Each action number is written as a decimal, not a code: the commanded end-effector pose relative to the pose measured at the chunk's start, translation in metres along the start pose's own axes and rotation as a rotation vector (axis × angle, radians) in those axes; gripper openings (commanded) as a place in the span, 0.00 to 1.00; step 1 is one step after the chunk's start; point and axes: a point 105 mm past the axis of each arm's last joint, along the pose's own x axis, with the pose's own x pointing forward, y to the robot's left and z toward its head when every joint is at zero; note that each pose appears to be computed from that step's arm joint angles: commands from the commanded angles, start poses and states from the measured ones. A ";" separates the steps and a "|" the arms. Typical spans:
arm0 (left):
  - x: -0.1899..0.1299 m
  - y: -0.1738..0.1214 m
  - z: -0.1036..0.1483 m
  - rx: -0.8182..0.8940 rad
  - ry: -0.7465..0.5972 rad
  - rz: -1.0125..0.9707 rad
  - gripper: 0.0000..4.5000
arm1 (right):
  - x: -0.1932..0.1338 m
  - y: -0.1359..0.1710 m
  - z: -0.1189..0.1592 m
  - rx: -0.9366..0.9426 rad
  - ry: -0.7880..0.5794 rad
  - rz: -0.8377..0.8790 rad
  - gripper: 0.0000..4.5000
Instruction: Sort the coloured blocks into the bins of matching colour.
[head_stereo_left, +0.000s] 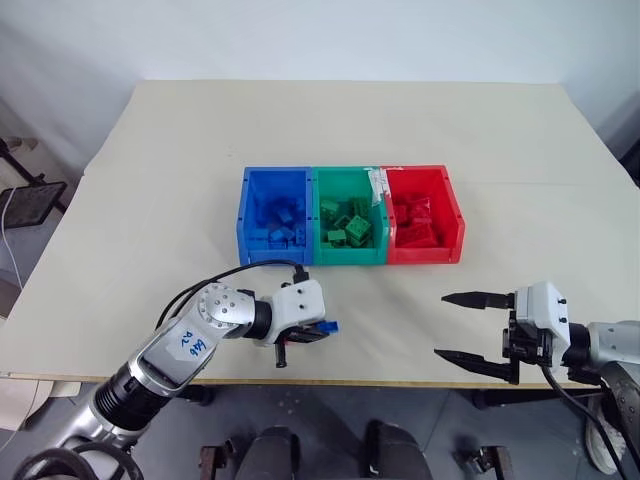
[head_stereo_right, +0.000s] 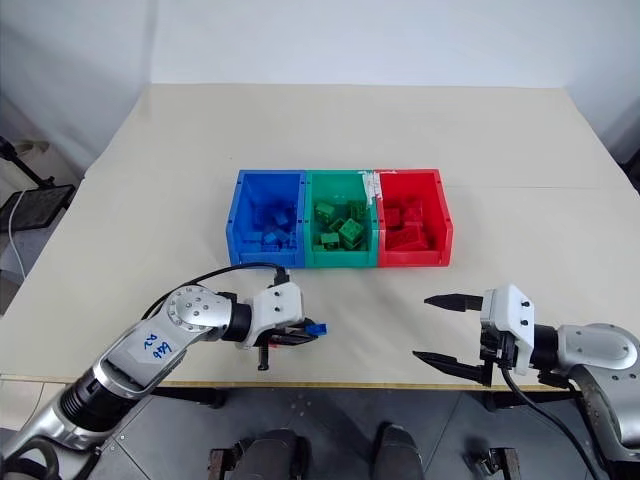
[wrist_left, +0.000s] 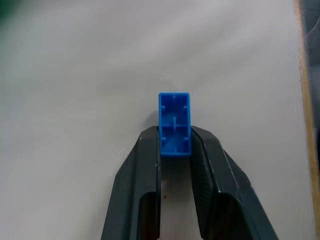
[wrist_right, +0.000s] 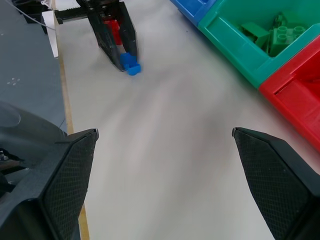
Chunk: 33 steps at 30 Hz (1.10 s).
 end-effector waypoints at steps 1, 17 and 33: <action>-0.020 0.031 0.023 -0.050 -0.177 0.171 0.10 | -0.003 -0.003 0.014 -0.045 -0.055 -0.034 1.00; -0.067 0.132 0.072 -0.080 -0.442 0.694 0.10 | 0.005 -0.038 0.056 -0.052 -0.292 -0.321 1.00; -0.131 0.098 0.030 0.020 -0.442 0.463 0.99 | 0.019 -0.034 0.055 -0.101 -0.256 -0.147 1.00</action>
